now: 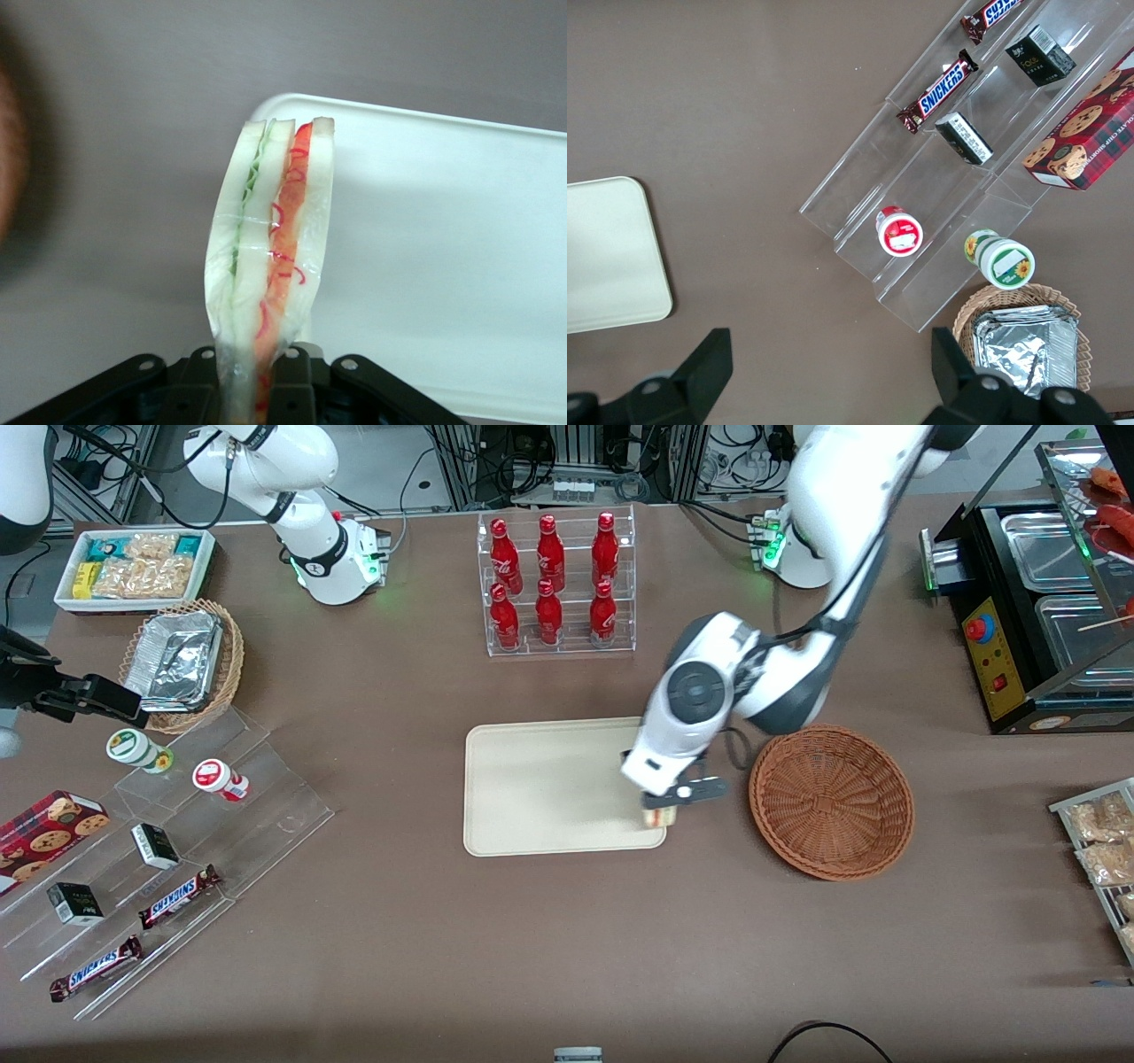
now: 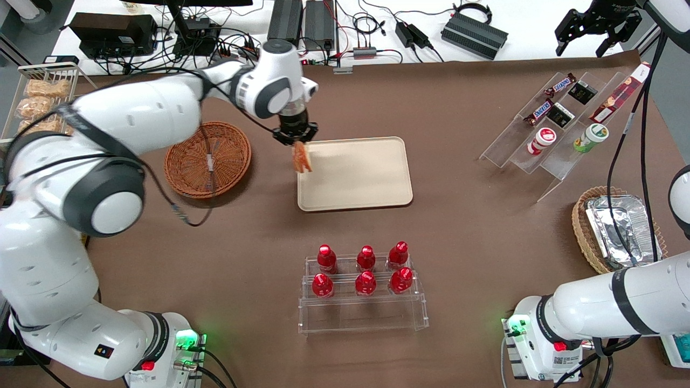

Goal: Place sandwich from basket to tray
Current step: 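Carry the held sandwich with the left gripper over the cream tray, then lower the sandwich onto the tray center and open the left gripper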

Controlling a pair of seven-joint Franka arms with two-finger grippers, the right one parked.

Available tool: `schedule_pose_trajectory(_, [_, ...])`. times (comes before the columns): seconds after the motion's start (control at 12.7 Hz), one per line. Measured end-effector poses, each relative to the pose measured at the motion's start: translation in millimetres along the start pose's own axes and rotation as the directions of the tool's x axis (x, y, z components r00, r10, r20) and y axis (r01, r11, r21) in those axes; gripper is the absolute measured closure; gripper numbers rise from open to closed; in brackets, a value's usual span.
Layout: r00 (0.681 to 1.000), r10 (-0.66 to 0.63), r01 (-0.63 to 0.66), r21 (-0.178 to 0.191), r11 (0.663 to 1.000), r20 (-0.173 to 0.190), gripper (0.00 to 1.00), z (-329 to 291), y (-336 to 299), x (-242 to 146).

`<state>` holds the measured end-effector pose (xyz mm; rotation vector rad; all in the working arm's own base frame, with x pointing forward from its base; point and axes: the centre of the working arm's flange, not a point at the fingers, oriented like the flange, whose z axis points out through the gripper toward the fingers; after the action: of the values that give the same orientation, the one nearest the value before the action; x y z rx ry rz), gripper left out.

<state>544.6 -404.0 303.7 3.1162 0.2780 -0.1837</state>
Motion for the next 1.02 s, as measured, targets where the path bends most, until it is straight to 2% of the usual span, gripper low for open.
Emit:
schedule_pose_trajectory(0.16, [1.000,-0.011,0.011,-0.004,1.000,0.005,0.83,19,38,-9])
schedule_pose_trajectory(0.31, [0.999,-0.037,0.037,0.012,0.999,-0.013,0.83,35,73,-22])
schedule_pose_trajectory(0.55, [0.998,-0.056,0.056,0.023,0.998,-0.020,0.83,50,115,-40])
schedule_pose_trajectory(1.02, [0.998,-0.057,0.058,0.039,0.998,-0.025,0.83,69,138,-52])
